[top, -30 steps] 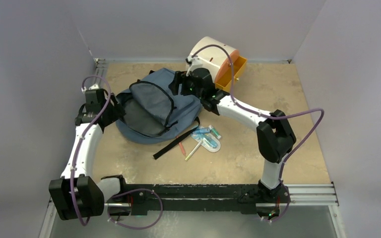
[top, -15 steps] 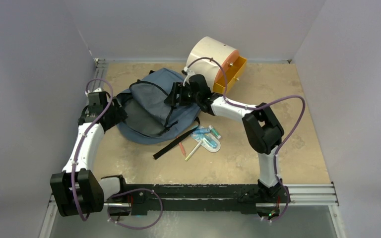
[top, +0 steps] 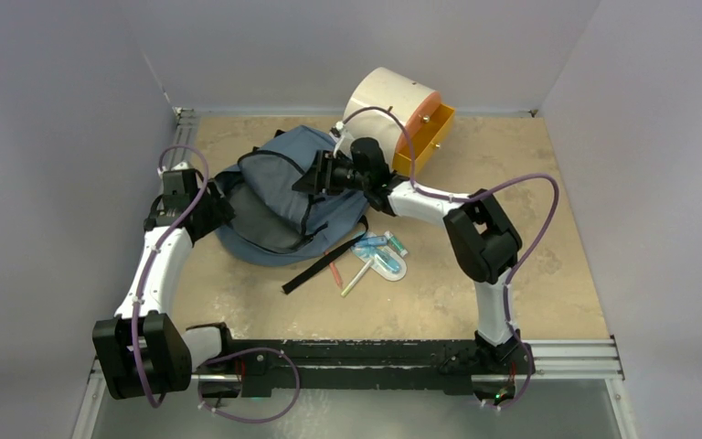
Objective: Pack the student bag
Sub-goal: Zip the student bag at the center of the board.
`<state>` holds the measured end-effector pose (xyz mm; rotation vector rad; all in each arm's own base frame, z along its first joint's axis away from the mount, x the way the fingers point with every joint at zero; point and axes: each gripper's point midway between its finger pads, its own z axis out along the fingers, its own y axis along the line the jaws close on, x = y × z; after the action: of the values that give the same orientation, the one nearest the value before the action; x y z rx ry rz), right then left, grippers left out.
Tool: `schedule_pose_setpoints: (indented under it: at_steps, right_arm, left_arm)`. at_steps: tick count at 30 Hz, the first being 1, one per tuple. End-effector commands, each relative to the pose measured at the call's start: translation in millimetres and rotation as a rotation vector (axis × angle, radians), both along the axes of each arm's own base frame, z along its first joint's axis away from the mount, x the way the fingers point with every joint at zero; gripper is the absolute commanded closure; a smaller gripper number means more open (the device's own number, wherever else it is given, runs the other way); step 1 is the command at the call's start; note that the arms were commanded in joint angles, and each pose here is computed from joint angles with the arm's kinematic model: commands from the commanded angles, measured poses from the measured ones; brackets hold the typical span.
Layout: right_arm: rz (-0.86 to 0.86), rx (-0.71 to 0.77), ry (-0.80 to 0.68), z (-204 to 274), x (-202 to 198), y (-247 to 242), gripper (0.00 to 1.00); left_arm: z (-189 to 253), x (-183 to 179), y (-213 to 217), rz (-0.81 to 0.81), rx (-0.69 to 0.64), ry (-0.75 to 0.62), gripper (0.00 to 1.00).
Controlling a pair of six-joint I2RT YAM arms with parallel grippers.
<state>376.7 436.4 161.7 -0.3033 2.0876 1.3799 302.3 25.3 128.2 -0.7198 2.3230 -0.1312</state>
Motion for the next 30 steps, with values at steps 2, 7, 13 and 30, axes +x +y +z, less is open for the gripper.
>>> schedule_pose_setpoints:
  at_steps: [2, 7, 13, 30]
  right_arm:
    - [0.098, 0.109, -0.093, 51, -24, 16, 0.38]
    - [0.156, 0.072, -0.139, 53, -45, 40, 0.40]
    - [0.244, 0.028, -0.203, 50, -77, 73, 0.37]
    - [-0.139, -0.237, -0.325, 48, -46, 15, 0.35]
  left_arm:
    - [7, 6, 8, 0.011, 0.029, -0.041, 0.34]
    - [11, 4, 14, 0.040, 0.054, -0.030, 0.35]
    - [47, -2, 31, 0.117, 0.126, -0.094, 0.35]
    - [122, 6, 2, -0.067, 0.098, -0.296, 0.36]
